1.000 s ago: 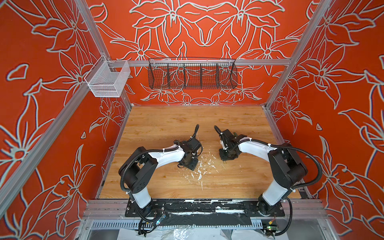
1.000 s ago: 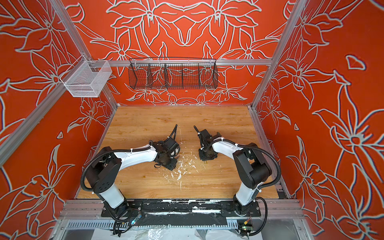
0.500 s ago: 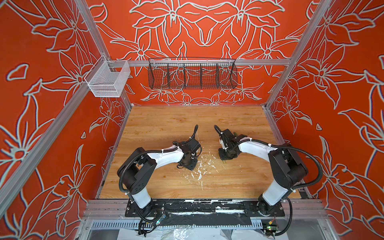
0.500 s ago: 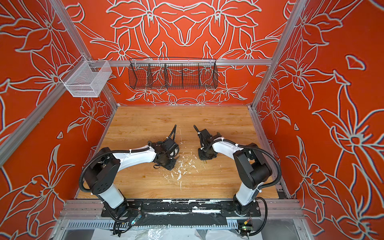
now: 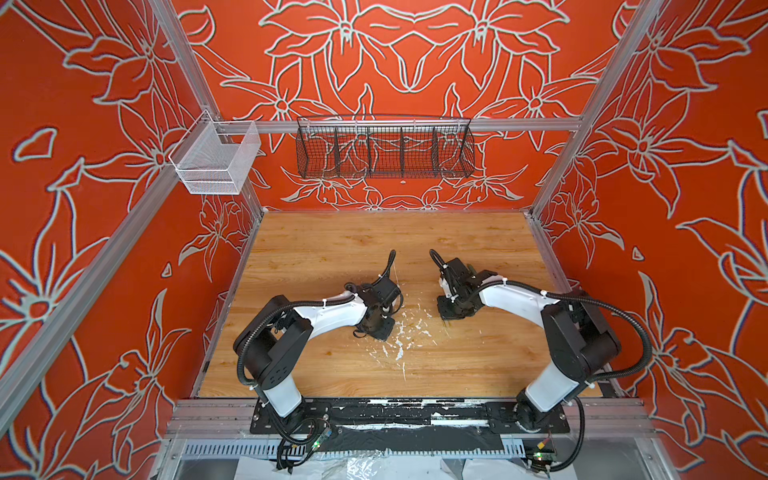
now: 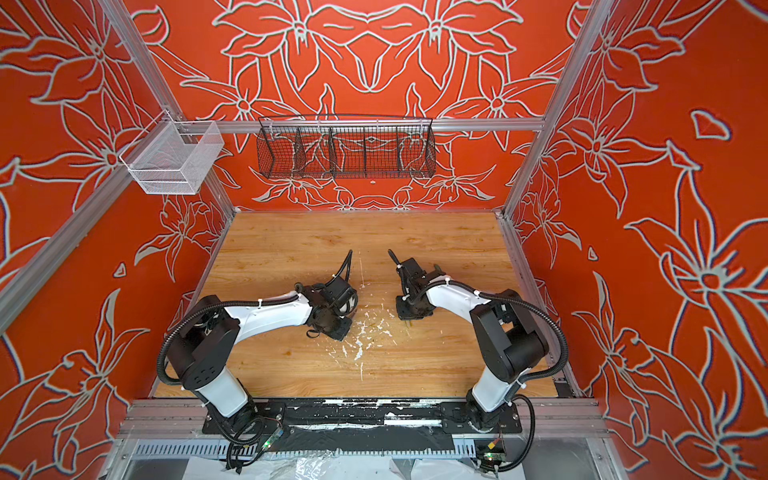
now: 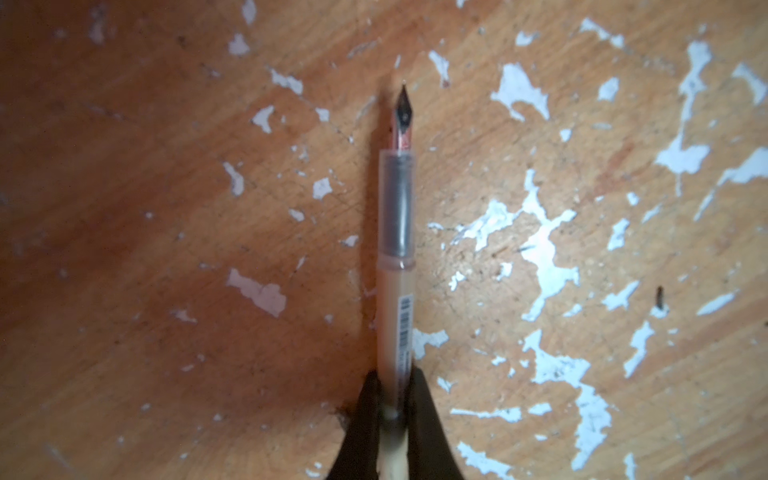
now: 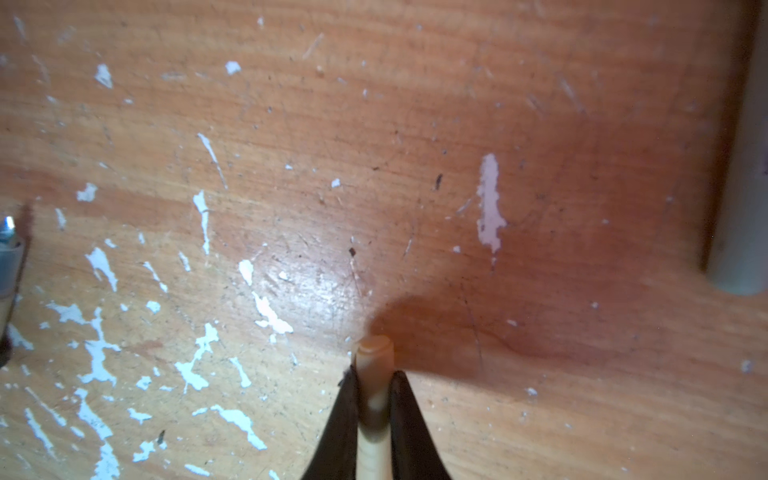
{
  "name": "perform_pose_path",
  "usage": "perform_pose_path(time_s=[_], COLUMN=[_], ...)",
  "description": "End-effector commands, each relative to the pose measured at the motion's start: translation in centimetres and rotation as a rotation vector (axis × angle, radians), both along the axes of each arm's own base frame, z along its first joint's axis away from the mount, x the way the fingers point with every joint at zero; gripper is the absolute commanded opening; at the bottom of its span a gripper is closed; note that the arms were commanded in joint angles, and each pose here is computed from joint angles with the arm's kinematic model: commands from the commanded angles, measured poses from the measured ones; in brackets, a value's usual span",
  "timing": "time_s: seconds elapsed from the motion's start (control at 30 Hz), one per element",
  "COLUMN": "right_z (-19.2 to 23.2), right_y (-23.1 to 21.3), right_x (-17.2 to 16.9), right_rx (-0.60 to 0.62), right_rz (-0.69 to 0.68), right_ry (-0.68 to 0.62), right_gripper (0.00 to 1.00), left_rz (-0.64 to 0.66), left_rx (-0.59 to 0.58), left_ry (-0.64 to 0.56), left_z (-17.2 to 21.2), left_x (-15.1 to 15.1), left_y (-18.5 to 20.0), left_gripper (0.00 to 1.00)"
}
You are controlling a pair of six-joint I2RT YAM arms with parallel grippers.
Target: Insert the pens into the pen caps
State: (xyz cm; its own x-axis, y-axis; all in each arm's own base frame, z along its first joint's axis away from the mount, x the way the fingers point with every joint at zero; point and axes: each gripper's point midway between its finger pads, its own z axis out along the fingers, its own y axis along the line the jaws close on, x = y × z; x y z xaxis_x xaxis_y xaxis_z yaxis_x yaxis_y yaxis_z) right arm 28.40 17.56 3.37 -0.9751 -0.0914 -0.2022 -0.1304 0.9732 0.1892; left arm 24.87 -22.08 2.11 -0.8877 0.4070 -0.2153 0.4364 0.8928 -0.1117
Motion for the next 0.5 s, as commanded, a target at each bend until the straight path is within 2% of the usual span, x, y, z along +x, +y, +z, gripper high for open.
perform_pose_path(time_s=[0.0,0.3,0.47], right_z=[1.1,2.1,4.0], right_y=[0.2,0.1,0.7], right_x=[0.0,0.4,1.1], right_rx=[0.035,0.048,0.098], right_rz=[-0.028,-0.047,-0.061], right_ry=[-0.034,-0.071,-0.116], right_gripper=[0.14,0.12,0.11], left_rz=[-0.007,-0.007,-0.017], left_rx=[0.009,-0.022,-0.131], left_ry=[0.028,0.011,-0.041], left_z=[-0.3,0.5,2.9], left_x=[-0.8,-0.6,0.1], left_y=[0.5,-0.1,-1.9], left_gripper=[0.04,0.00,0.00])
